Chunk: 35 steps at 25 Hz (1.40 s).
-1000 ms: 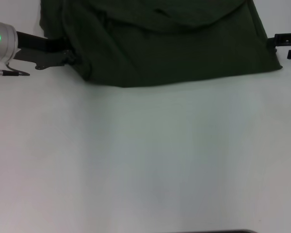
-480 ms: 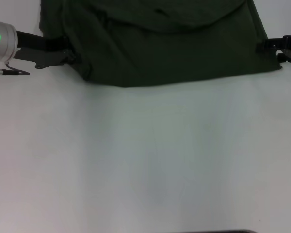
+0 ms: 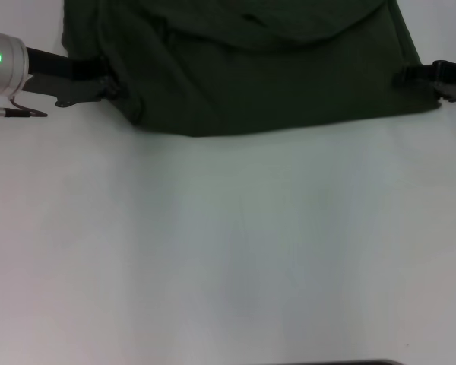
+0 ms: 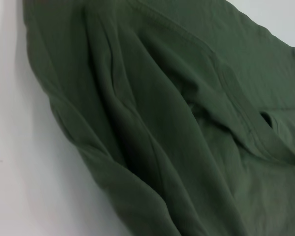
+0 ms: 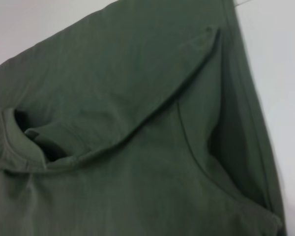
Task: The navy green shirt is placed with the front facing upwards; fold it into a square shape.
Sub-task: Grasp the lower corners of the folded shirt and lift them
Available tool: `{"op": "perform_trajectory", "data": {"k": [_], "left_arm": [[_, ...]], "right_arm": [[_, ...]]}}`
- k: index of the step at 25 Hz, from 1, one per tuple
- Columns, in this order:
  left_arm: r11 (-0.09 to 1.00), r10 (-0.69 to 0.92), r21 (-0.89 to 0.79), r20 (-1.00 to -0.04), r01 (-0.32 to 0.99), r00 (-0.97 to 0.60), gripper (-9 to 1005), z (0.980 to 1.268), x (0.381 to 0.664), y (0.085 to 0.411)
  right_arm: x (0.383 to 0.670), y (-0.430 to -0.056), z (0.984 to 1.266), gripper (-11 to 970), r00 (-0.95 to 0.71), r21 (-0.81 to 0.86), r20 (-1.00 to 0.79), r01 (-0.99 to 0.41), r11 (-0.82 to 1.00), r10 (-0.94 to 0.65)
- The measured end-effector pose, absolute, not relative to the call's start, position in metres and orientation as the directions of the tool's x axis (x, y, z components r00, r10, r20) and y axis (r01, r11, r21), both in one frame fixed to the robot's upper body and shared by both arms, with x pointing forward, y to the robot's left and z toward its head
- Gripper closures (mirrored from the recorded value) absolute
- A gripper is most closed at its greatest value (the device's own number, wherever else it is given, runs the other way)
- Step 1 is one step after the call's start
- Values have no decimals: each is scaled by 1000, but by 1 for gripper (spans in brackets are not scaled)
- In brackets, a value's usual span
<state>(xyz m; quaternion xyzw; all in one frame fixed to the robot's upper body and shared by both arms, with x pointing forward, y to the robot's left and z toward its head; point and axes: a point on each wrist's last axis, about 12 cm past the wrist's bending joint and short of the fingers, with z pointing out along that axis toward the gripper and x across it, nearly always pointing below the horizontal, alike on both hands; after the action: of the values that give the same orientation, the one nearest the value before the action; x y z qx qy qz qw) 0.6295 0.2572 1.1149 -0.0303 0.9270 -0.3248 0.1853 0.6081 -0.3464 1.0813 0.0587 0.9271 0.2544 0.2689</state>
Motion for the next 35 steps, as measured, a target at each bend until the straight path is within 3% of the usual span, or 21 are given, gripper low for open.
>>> {"op": "perform_trajectory", "data": {"k": [15,20,23,35], "left_arm": [[787,-176,-613,-326,66,-929,989,1115,630,256],[788,-174,-612,-335,73,-926,988,1117,631,256],[787,-173,-612,-336,74,-926,988,1118,631,255],[789,-159,-608,-334,84,-929,989,1121,632,256]], "right_arm": [[607,-345,1084,40,-861,515,-455,-47,856,227],[606,-348,1084,240,-864,508,-451,-43,860,224],[606,-349,1085,452,-865,502,-451,-42,864,220],[605,-358,1094,748,-878,508,-436,-57,860,199]]}}
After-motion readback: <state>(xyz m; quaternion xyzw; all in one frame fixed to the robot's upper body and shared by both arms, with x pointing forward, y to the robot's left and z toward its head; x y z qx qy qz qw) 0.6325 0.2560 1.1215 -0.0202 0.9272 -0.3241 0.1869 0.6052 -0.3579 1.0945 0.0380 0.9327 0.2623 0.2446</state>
